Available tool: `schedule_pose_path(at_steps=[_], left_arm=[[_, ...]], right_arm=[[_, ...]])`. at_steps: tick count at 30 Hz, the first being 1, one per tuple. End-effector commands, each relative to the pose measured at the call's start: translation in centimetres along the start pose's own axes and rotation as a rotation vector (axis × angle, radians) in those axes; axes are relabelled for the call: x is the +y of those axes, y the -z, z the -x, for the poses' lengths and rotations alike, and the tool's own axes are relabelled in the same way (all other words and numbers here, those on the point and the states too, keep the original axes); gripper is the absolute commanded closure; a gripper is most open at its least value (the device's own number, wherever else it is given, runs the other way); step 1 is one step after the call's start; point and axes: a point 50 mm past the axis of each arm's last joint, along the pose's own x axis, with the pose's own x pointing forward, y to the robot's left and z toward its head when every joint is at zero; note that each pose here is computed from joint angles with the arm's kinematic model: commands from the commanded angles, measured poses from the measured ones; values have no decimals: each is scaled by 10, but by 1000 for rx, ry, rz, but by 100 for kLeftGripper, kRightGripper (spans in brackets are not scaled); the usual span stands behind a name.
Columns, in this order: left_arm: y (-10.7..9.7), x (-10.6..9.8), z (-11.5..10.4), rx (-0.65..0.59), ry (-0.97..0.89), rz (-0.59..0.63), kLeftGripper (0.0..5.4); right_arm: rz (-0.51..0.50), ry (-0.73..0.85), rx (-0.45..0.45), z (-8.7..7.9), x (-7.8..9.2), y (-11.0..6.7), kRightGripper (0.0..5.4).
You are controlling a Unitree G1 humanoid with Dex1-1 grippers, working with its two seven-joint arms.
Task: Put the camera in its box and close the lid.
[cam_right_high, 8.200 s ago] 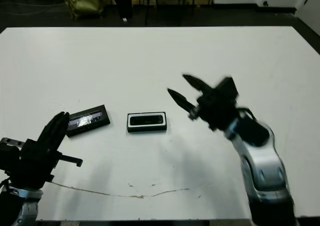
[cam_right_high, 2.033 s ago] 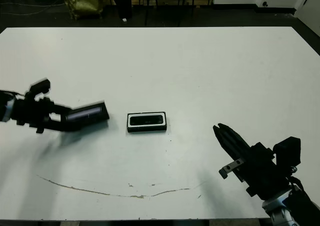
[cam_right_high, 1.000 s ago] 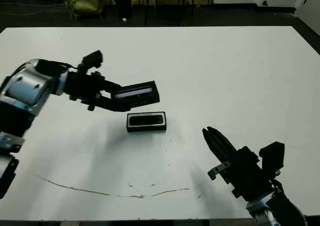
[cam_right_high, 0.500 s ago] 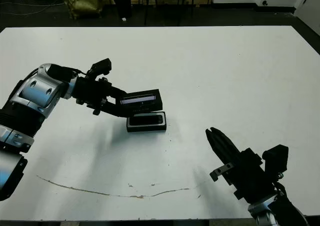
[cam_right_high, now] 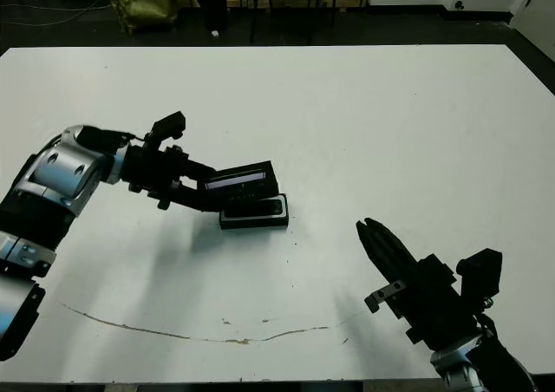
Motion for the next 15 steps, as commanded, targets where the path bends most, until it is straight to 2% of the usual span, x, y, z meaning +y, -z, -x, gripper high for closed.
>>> schedule_pose_path(at_steps=[1, 15], left_arm=[[10, -1, 2, 9, -18, 13, 298], [23, -3, -7, 5, -21, 8, 298]], right_arm=[[8, 7, 27, 3, -4, 2, 540], [20, 22, 33, 4, -4, 2, 540]])
